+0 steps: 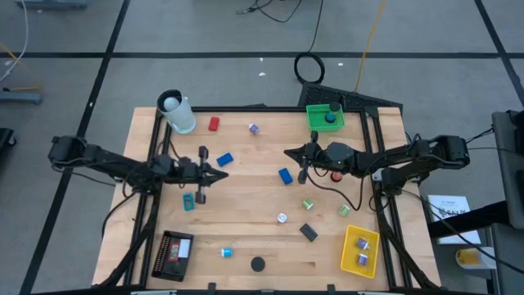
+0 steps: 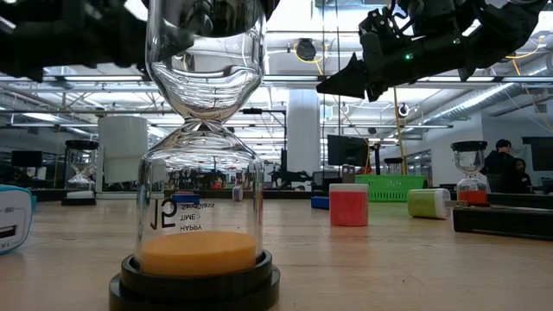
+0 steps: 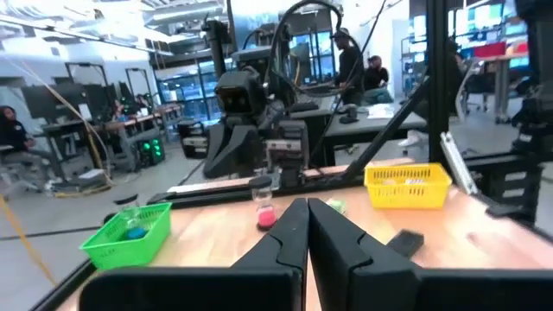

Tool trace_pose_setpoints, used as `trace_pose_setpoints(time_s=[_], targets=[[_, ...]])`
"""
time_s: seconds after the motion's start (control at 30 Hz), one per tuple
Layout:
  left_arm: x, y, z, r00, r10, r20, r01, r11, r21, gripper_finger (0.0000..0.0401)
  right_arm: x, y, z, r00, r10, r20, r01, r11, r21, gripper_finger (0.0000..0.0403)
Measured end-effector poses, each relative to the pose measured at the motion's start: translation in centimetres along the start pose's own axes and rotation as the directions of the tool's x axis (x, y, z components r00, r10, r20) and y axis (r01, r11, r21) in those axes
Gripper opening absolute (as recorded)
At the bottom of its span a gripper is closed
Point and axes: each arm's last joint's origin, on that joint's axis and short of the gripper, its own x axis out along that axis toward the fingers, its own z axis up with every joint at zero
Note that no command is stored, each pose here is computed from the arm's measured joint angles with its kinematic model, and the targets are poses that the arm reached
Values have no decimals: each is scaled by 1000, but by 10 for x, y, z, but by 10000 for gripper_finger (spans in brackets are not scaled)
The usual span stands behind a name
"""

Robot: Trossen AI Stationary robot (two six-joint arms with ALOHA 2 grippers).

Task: Pick & Place Office items
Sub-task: Put the left green charger adapter into the yellow bin

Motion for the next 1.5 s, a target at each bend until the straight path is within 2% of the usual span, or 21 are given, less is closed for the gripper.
trace_pose_setpoints(time_s=[0.23,0.53,0.7,0.93,1.1,1.17,1.23,1.27,1.37,1.43,1.5], targets=[[-15,0,-5,1000,7,15,-7,1000,-19,4,0,0,0,1000,0,-1,0,1000,0,4],[-15,0,-6,1000,7,11,-6,999,-36,39,0,0,0,1000,0,-1,0,1000,0,4],[-15,0,-6,1000,6,10,-6,999,-37,41,0,0,0,1000,2,0,-2,1000,1,4],[-15,0,-6,1000,7,10,-6,999,-39,42,-1,0,12,993,-3,120,-3,999,43,4],[-15,0,-6,1000,7,10,-6,999,-39,42,-1,0,16,979,126,163,-156,970,187,4],[-15,0,-6,1000,6,10,-6,999,-39,42,1,3,15,988,140,71,-152,966,209,1],[-15,0,-6,1000,6,8,-5,999,-39,42,2,8,12,991,65,-118,-44,984,172,1],[-15,0,-6,1000,5,5,-5,999,-38,42,3,11,13,977,3,-214,26,991,134,1],[-15,0,-7,1000,5,-1,-5,999,-38,42,-1,17,17,880,-168,-444,190,982,5,1],[-14,0,-7,1000,3,-6,-3,1000,-28,42,-3,22,25,839,-204,-504,221,975,-26,1],[-15,0,-7,1000,11,-6,-11,1000,13,42,-9,29,28,801,-196,-566,218,976,-30,1]])
